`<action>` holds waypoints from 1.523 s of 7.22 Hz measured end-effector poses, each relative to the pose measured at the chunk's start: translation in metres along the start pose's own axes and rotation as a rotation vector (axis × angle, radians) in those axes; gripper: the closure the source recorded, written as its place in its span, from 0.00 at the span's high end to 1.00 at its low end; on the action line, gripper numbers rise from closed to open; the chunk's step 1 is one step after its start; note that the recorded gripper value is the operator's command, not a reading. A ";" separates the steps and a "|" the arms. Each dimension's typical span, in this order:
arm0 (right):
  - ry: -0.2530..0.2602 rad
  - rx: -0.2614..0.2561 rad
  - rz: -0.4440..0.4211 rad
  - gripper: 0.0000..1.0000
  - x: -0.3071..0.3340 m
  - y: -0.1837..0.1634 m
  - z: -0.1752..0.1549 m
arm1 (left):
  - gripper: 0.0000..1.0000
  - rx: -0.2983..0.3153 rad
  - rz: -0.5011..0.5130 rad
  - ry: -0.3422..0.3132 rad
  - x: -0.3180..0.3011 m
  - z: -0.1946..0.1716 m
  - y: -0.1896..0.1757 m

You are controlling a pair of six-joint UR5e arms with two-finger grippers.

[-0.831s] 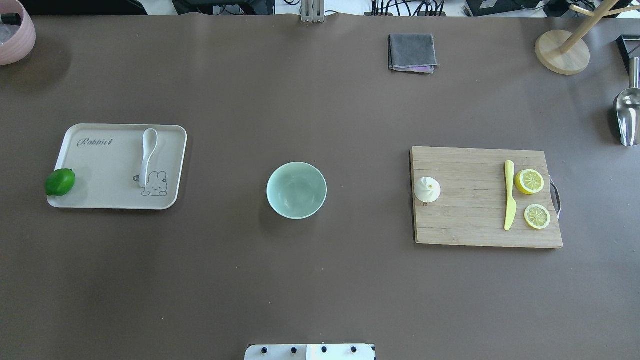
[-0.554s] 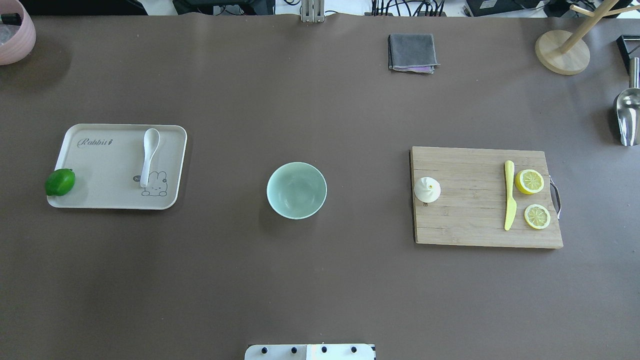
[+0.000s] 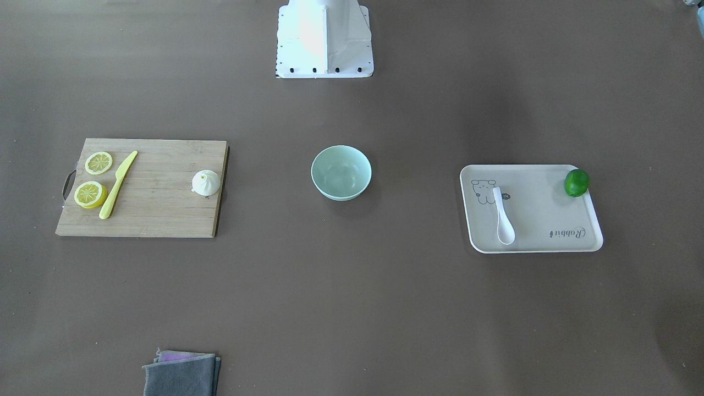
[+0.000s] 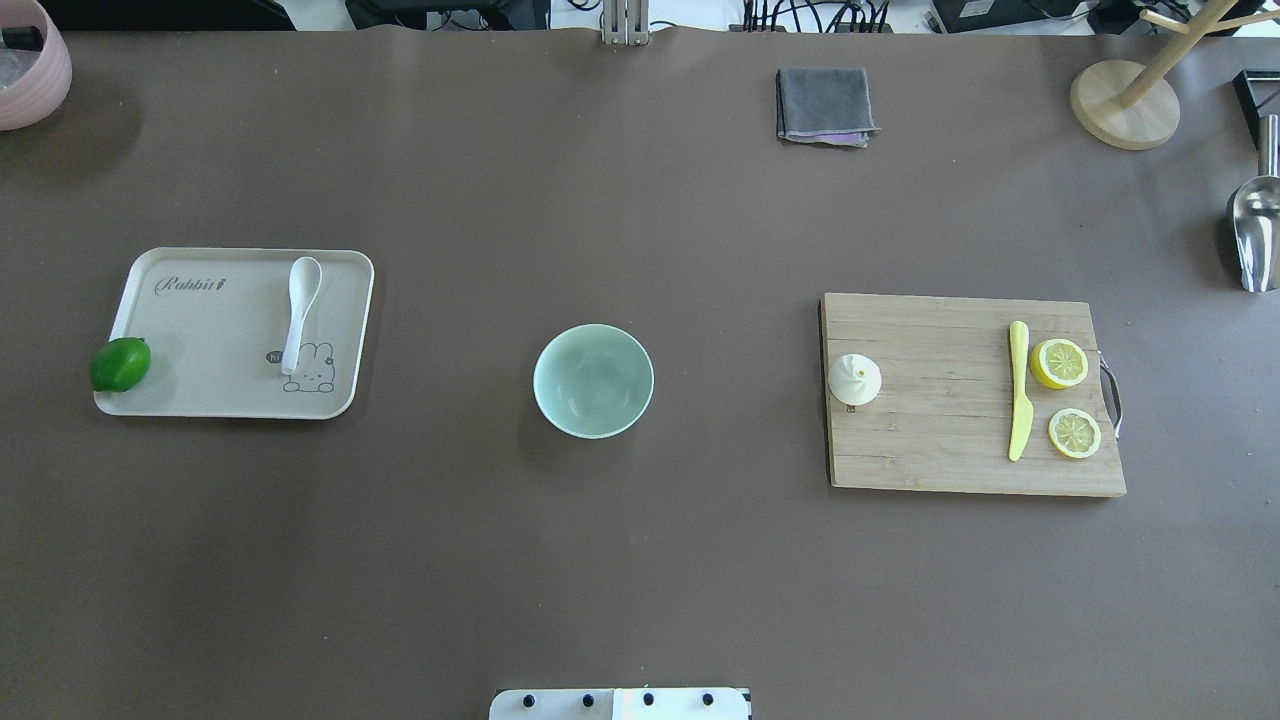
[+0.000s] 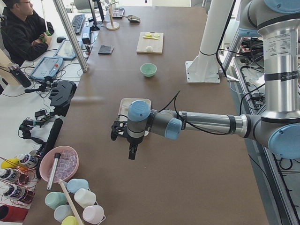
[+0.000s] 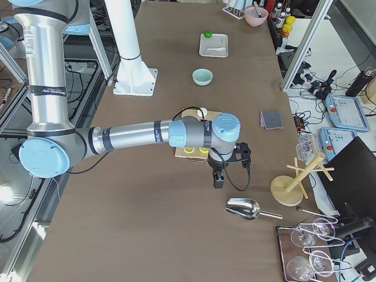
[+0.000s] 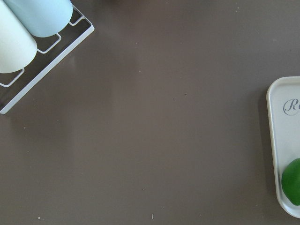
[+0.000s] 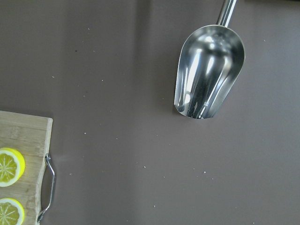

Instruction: Put spoon and bun in bowl

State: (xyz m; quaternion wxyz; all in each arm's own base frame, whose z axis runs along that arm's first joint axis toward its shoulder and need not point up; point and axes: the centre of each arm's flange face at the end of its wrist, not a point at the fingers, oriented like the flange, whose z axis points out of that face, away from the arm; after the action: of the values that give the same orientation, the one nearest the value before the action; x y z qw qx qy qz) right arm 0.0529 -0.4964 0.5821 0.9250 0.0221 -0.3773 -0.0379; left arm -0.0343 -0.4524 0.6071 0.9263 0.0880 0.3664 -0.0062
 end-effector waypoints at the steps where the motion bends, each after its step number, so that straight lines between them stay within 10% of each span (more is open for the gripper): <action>1: 0.000 -0.001 0.001 1.00 0.000 0.000 0.000 | 0.98 0.001 0.000 0.000 0.000 0.000 -0.001; 11: 0.000 0.005 -0.005 1.00 -0.002 0.001 -0.002 | 0.98 0.006 -0.002 -0.006 0.002 -0.001 -0.006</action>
State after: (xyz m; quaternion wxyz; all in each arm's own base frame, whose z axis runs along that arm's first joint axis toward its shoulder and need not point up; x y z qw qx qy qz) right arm 0.0529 -0.4948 0.5792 0.9250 0.0252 -0.3771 -0.0391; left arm -0.0337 -0.4584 0.6044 0.9271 0.0902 0.3636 -0.0084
